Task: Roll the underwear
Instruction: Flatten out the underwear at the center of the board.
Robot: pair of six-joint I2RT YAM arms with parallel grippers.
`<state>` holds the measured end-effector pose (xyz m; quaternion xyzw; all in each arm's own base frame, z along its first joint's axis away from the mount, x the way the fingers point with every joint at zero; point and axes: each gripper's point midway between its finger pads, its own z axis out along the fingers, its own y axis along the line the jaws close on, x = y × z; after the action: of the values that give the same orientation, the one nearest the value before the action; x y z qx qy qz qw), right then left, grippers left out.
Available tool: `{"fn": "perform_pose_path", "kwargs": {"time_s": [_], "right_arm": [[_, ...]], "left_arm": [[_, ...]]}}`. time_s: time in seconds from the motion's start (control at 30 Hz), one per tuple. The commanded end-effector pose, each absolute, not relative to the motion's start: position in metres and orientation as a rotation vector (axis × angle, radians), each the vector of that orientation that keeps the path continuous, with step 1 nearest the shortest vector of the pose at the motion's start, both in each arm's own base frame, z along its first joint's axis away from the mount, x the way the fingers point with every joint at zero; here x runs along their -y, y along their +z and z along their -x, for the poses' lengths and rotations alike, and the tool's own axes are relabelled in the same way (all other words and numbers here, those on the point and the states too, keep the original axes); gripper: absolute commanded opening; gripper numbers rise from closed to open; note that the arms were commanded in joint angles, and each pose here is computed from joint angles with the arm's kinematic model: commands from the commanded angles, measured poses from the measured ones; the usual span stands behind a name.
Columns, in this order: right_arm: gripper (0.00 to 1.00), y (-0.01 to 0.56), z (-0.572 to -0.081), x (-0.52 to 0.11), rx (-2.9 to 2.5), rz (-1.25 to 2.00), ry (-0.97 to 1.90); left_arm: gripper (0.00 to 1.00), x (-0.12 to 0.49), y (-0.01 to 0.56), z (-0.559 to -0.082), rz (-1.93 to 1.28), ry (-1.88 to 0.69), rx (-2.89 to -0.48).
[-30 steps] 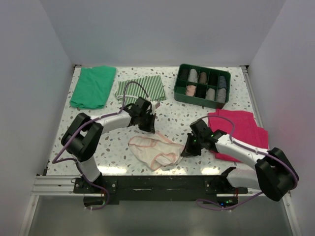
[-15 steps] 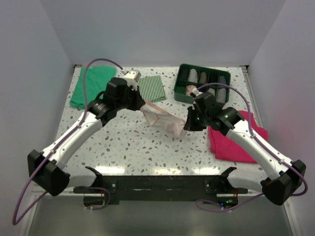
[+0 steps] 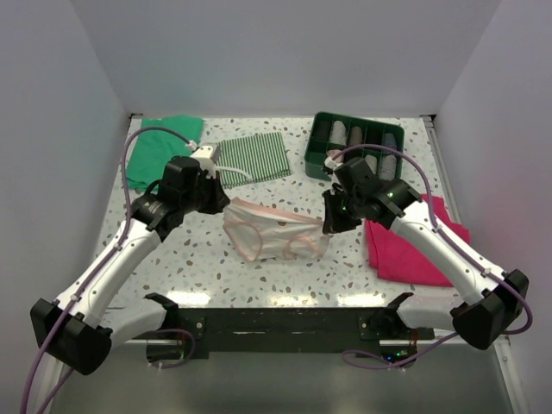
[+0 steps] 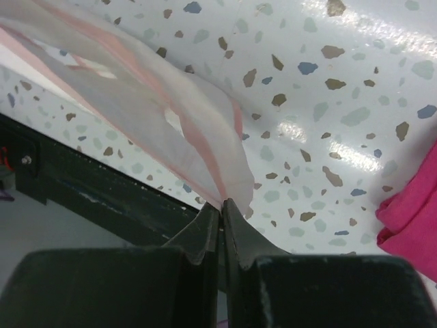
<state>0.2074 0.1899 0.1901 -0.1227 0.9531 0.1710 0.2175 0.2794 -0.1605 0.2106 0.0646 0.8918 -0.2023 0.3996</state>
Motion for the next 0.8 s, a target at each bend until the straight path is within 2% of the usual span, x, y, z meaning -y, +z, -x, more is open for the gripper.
{"fn": "perform_pose_path", "kwargs": {"time_s": [0.0, 0.17, 0.43, 0.53, 0.67, 0.77], "right_arm": [[0.06, 0.239, -0.188, -0.209, -2.520, 0.438, 0.729], [0.10, 0.280, -0.170, -0.224, -2.421, 0.487, 0.936], [0.10, 0.323, -0.170, -0.223, -2.359, 0.515, 0.939], [0.13, 0.300, -0.177, -0.222, -2.447, 0.524, 0.872], [0.13, 0.245, -0.203, -0.216, -2.588, 0.513, 0.668], [0.08, 0.205, -0.231, -0.214, -2.668, 0.521, 0.485]], "left_arm": [[0.00, 0.161, 0.254, -0.267, -0.161, -0.598, -2.160], [0.00, 0.158, 0.296, -0.248, -0.123, -0.649, -2.144], [0.00, 0.148, 0.295, -0.229, -0.040, -0.640, -2.242], [0.00, 0.143, 0.286, -0.229, -0.022, -0.598, -2.265], [0.00, 0.145, 0.231, -0.239, -0.022, -0.543, -2.363], [0.00, 0.151, 0.195, -0.261, -0.033, -0.514, -2.382]]}}
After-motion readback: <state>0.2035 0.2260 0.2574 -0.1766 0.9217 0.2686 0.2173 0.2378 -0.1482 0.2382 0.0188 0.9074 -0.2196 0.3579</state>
